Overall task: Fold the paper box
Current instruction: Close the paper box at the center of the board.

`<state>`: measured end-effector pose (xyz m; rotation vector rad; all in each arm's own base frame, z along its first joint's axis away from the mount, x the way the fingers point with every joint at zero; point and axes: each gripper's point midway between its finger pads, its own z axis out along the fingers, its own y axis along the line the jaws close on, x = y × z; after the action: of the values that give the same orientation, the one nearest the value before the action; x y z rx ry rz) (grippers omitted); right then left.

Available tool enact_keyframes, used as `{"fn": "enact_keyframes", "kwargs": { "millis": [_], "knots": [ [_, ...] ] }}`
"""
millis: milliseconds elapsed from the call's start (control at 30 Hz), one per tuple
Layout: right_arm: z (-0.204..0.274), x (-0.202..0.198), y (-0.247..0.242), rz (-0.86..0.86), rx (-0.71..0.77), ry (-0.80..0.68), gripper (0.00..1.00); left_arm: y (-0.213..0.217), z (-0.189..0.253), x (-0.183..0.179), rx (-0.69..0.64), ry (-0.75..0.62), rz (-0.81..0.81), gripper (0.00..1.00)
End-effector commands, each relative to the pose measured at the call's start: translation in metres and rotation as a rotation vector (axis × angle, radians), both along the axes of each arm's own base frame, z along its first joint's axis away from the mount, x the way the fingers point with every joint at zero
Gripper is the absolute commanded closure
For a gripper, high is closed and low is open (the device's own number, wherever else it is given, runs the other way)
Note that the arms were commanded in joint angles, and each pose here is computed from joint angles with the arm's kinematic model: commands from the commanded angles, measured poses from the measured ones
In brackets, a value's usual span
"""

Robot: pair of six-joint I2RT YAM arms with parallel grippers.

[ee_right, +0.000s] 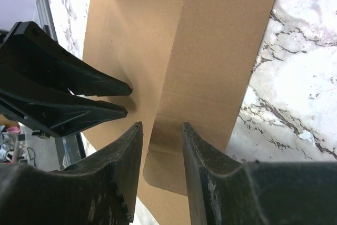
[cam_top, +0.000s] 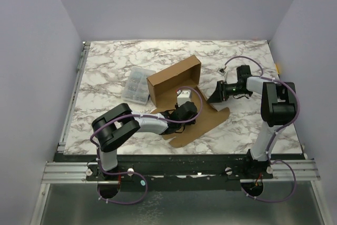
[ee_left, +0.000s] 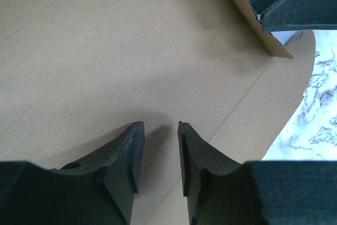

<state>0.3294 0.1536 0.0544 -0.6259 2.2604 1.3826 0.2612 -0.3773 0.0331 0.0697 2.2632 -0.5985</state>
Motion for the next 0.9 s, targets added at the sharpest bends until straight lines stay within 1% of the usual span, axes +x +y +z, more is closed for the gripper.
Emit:
{"fn": "enact_keyframes", "kwargs": {
  "millis": [0,200,400,567,600,667,733,867],
  "knots": [
    [-0.019,-0.026,0.015,0.038,-0.011,0.146,0.58,0.004,-0.022,-0.005,0.057,0.029,-0.009,0.61],
    [-0.039,-0.028,0.013,0.029,-0.080,0.180,0.51,0.003,-0.016,-0.004,0.046,0.022,-0.007,0.61],
    [-0.062,-0.024,0.004,-0.007,-0.180,0.202,0.53,0.001,-0.011,-0.001,0.015,0.027,-0.002,0.61],
    [-0.081,-0.022,-0.006,-0.045,-0.277,0.230,0.62,-0.006,0.009,0.003,-0.039,0.011,-0.003,0.61],
    [-0.085,-0.021,-0.007,-0.056,-0.297,0.238,0.67,-0.008,0.014,0.004,-0.054,0.009,-0.006,0.61],
    [-0.092,-0.018,-0.012,-0.078,-0.333,0.254,0.72,-0.014,0.031,0.005,-0.097,0.000,-0.013,0.61],
    [-0.098,-0.017,-0.015,-0.089,-0.358,0.264,0.79,-0.018,0.049,0.006,-0.142,-0.015,-0.011,0.61],
    [-0.101,-0.015,-0.016,-0.093,-0.366,0.265,0.86,-0.021,0.079,0.015,-0.204,-0.074,0.013,0.61]
  ]
}}
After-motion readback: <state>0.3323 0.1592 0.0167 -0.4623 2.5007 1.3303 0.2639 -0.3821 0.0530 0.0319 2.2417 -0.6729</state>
